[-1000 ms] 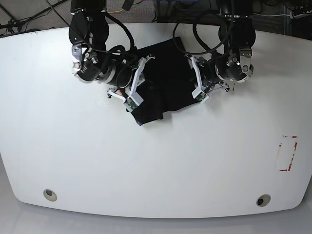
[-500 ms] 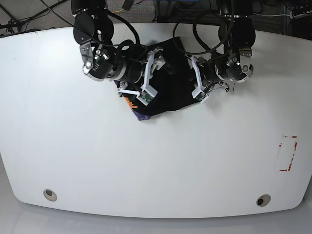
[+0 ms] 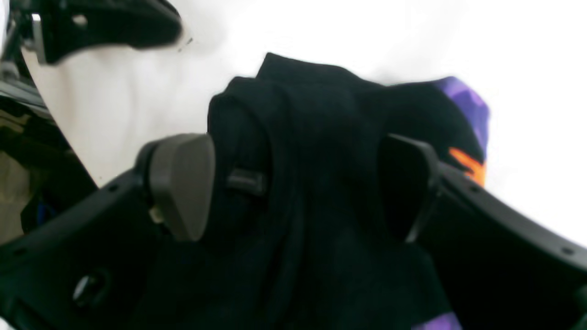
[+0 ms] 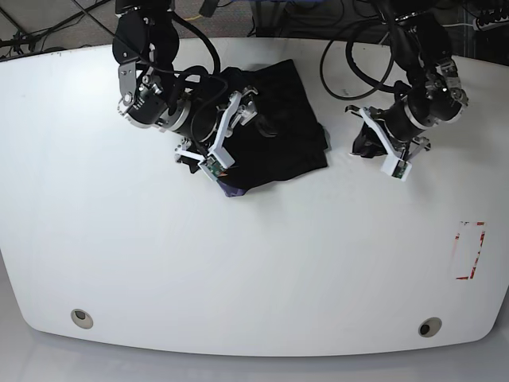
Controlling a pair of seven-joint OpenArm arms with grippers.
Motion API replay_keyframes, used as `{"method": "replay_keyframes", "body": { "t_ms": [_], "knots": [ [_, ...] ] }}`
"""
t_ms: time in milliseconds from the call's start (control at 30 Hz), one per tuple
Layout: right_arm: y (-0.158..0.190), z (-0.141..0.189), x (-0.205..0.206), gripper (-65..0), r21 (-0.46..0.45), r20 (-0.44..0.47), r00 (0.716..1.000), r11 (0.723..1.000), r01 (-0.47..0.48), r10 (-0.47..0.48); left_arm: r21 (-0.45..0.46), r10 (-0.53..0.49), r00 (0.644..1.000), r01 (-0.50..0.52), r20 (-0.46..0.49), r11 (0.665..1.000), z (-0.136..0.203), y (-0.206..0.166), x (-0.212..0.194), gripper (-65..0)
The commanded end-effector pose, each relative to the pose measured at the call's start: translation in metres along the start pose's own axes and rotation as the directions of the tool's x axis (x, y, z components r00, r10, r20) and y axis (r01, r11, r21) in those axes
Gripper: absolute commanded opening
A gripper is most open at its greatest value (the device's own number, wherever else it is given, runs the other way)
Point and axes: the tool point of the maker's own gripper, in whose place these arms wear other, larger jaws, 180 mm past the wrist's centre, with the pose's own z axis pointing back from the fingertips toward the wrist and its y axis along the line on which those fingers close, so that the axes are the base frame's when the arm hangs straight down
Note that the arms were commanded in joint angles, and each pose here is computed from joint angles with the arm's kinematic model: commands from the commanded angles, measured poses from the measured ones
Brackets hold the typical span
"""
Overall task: Fold the T-shirt properly
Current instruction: 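Fold the shirt ends together toward the middle with both grippers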
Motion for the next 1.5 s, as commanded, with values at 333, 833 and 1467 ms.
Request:
{"method": "replay_keyframes", "body": {
  "t_ms": [333,833,1467],
  "knots": [
    [0.016,0.009,-0.031,-11.7,0.029,-0.040,0.998,0.998,0.052,-0.051,0.139,-0.067,0.995,0.076,-0.074,0.987,0.036,0.069,-0.011,-58.2],
    [0.026,-0.022,-0.041,-30.4,0.113,-0.063,0.997,0.992,0.062,-0.055,0.036,-0.209,0.969,0.215,-0.135,0.976,0.025,0.043,-0.011,-58.1],
    [-0.083,-0.013,0.025,-43.9,-0.074,0.016,1.000,0.997,-0.021,0.022,-0.372,-0.410,0.912,0.388,0.022,0.843,-0.028,-0.143,0.010,-58.1]
  ]
}}
